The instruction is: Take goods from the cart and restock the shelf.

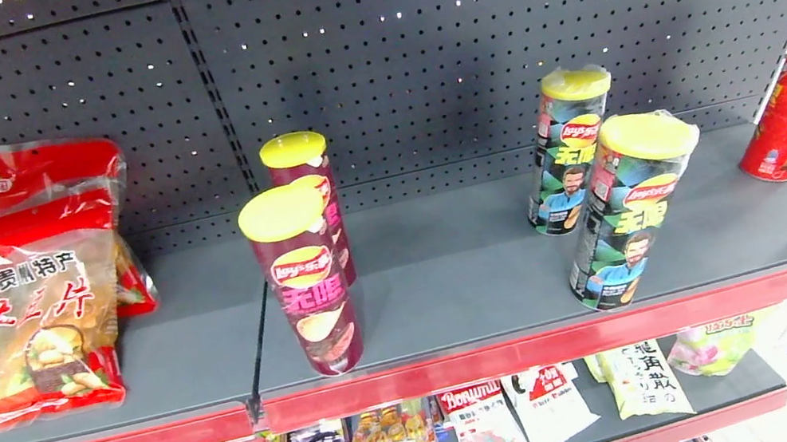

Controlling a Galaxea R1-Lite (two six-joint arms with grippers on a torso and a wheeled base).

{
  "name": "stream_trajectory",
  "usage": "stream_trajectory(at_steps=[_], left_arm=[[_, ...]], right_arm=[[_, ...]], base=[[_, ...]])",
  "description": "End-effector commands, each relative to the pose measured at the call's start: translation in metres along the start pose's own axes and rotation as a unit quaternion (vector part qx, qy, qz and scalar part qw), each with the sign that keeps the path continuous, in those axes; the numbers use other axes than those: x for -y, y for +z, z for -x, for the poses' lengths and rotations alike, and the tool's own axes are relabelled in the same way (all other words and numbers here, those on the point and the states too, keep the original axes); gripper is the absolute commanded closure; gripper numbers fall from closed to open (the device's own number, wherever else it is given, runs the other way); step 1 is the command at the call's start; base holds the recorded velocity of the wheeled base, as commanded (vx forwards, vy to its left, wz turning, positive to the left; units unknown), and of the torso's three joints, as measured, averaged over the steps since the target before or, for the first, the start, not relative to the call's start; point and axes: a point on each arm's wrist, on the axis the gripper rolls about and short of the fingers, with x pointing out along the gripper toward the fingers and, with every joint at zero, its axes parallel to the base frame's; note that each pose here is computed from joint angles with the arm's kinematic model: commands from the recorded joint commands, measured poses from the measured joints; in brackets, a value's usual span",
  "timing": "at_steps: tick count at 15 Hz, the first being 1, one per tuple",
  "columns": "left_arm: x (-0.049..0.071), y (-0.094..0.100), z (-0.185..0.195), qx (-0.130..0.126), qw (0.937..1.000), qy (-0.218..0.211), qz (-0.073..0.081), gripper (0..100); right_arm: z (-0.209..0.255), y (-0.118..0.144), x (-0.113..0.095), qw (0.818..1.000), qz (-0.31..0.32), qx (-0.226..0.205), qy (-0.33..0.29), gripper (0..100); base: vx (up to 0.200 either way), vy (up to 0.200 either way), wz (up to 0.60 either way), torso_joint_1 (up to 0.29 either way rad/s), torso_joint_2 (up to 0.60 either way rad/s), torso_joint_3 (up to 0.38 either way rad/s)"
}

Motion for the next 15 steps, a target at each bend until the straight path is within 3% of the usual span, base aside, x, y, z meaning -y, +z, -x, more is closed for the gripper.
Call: stream_trajectory(at_steps=[1,15], left_arm=[[0.0,0.0002,-0.0001,0.0,1.0,0.0,0.0,0],[0.0,0.0002,-0.0001,0.0,1.0,0.0,0.001,0]], right_arm=[[0.0,0.0,0.0,1.0,0.0,0.0,0.001,0],[0.0,0.0,0.0001,1.0,0.0,0.0,0.0,0]], base=[[0.0,-0.2,0.0,0.027,0.01,-0.007],[0.0,-0.2,0.0,0.004,0.0,0.002]])
